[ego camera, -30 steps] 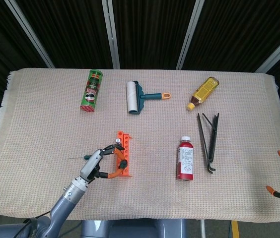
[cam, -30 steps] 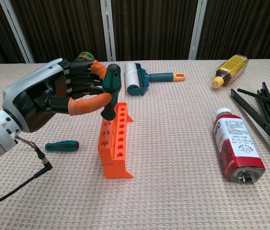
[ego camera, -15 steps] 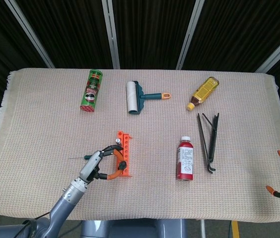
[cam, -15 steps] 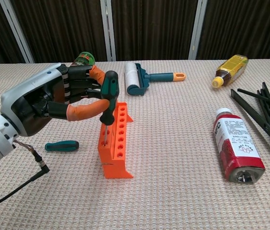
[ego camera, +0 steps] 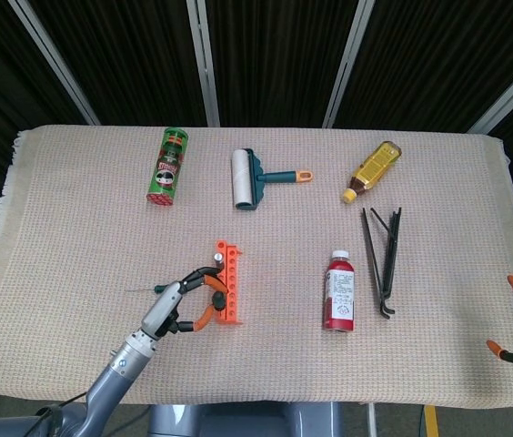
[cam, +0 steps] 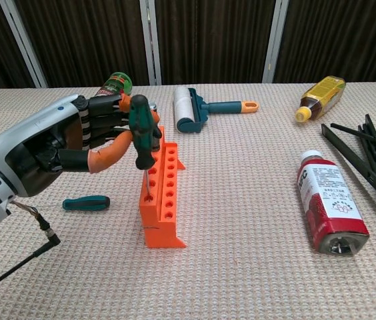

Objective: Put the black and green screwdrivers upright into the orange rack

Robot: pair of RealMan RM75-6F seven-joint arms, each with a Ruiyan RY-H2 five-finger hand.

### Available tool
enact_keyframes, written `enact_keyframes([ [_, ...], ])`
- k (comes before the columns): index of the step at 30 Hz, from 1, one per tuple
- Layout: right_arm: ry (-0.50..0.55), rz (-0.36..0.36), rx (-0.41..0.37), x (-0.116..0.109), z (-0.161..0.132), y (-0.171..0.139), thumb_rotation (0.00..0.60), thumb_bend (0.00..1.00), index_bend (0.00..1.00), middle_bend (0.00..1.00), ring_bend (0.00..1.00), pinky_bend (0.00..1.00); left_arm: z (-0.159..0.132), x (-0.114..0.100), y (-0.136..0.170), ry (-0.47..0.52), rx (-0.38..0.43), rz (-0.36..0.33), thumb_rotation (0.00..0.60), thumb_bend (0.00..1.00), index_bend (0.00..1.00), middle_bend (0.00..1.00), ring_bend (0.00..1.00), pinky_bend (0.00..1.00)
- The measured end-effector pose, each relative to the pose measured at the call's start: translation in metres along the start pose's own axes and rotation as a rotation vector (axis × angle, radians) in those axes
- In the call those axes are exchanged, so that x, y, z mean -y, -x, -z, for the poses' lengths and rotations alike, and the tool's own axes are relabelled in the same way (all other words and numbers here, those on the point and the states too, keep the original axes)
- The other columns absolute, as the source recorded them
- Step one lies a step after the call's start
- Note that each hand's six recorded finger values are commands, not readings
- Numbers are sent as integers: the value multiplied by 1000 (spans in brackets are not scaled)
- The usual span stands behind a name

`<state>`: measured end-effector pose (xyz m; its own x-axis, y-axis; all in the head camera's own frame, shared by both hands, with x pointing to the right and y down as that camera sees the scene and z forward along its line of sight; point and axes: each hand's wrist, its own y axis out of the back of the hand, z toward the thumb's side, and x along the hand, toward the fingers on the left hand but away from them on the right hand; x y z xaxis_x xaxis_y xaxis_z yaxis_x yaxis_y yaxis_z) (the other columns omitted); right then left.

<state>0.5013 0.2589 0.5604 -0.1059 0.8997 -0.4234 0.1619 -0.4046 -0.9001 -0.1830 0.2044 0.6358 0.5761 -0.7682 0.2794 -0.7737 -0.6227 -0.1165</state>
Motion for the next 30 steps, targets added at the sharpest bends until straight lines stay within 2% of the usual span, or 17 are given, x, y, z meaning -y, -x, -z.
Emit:
enact_keyframes([
  [3, -1, -1, 0, 0, 0, 0, 600, 0, 12, 78, 0, 0, 0, -1, 2, -1, -2, 2, 600, 556, 292, 314, 124, 178],
  [12, -1, 0, 2, 0, 0, -1, 600, 0, 12, 78, 0, 0, -3, 0, 6, 6, 4, 10, 600, 557, 290, 309, 121, 180],
  [16, -1, 3, 2, -1, 0, -1, 600, 0, 12, 78, 0, 0, -11, 0, 8, 27, 21, 23, 600, 563, 341, 309, 123, 196],
  [19, -1, 3, 1, -1, 0, -1, 600, 0, 12, 78, 0, 0, -19, 1, 11, 42, 33, 43, 600, 607, 386, 310, 131, 199],
  [22, -1, 4, 1, -1, 0, -1, 600, 0, 12, 78, 0, 0, -27, 2, 13, 29, 47, 74, 600, 646, 389, 309, 130, 199],
  [25, -1, 5, 2, -1, 1, -2, 600, 0, 12, 78, 0, 0, -30, 3, 14, -18, 61, 90, 600, 649, 345, 289, 115, 192],
  [30, -1, 9, 4, -2, 1, -3, 600, 0, 12, 78, 0, 0, -32, 3, 16, -174, 100, 88, 600, 639, 126, 145, 14, 67],
])
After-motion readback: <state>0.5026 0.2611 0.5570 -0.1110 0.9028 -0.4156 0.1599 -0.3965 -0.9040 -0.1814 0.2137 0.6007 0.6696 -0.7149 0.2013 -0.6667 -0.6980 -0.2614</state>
